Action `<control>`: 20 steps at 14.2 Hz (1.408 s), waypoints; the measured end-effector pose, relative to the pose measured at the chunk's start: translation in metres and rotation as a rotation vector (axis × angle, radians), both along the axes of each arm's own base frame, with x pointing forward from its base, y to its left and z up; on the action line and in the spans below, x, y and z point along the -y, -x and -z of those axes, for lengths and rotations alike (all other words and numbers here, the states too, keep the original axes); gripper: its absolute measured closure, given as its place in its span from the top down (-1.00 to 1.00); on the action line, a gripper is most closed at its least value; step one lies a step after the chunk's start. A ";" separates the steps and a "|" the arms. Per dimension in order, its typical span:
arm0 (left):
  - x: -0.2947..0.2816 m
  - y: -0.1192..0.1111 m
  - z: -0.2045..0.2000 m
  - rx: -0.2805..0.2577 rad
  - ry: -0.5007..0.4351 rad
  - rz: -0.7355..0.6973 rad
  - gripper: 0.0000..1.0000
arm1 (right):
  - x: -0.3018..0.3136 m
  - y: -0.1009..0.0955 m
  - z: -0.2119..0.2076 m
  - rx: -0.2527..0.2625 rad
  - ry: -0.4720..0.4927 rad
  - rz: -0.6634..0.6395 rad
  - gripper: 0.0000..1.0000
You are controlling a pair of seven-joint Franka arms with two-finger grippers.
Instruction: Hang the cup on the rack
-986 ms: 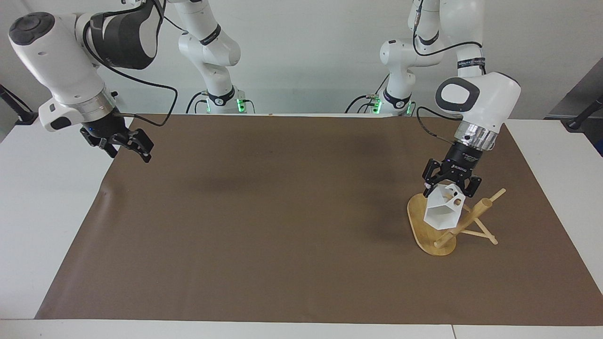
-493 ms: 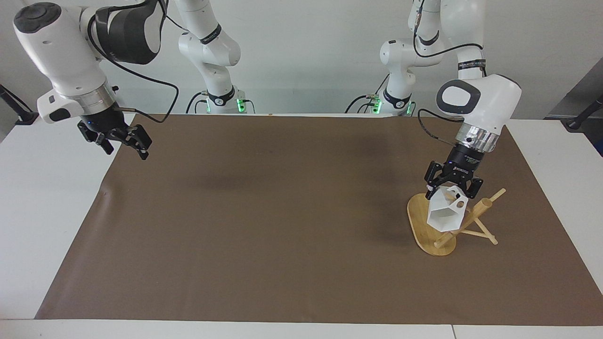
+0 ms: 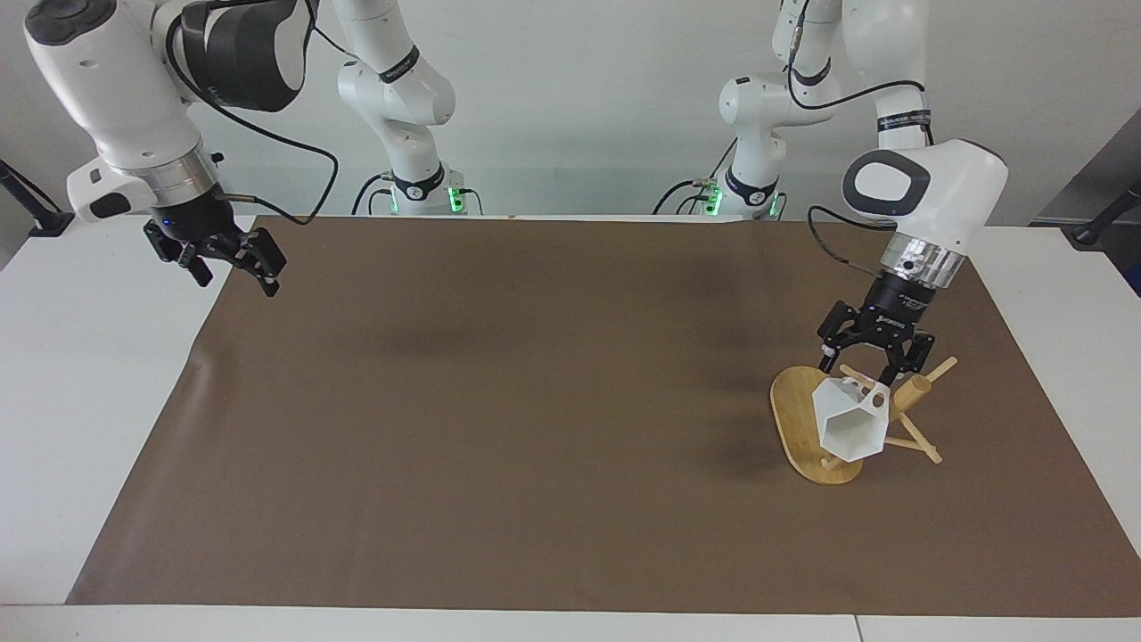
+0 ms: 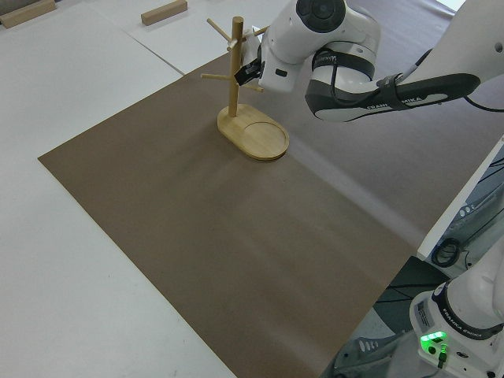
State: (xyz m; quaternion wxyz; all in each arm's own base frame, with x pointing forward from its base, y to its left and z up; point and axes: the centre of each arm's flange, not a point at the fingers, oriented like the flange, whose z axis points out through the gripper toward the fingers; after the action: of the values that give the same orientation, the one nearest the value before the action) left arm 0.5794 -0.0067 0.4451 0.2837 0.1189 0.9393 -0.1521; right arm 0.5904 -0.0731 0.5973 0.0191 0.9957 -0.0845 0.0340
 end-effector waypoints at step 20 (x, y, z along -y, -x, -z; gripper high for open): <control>-0.079 0.012 -0.135 -0.018 -0.452 0.663 1.00 | 0.017 0.007 -0.004 -0.017 0.021 0.011 1.00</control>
State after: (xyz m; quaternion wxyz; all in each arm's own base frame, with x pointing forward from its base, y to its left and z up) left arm 0.5677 0.0720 0.5805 0.1777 0.4738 0.8622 -0.0259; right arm 0.5835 -0.0900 0.6010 0.0303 0.9952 -0.0893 0.0262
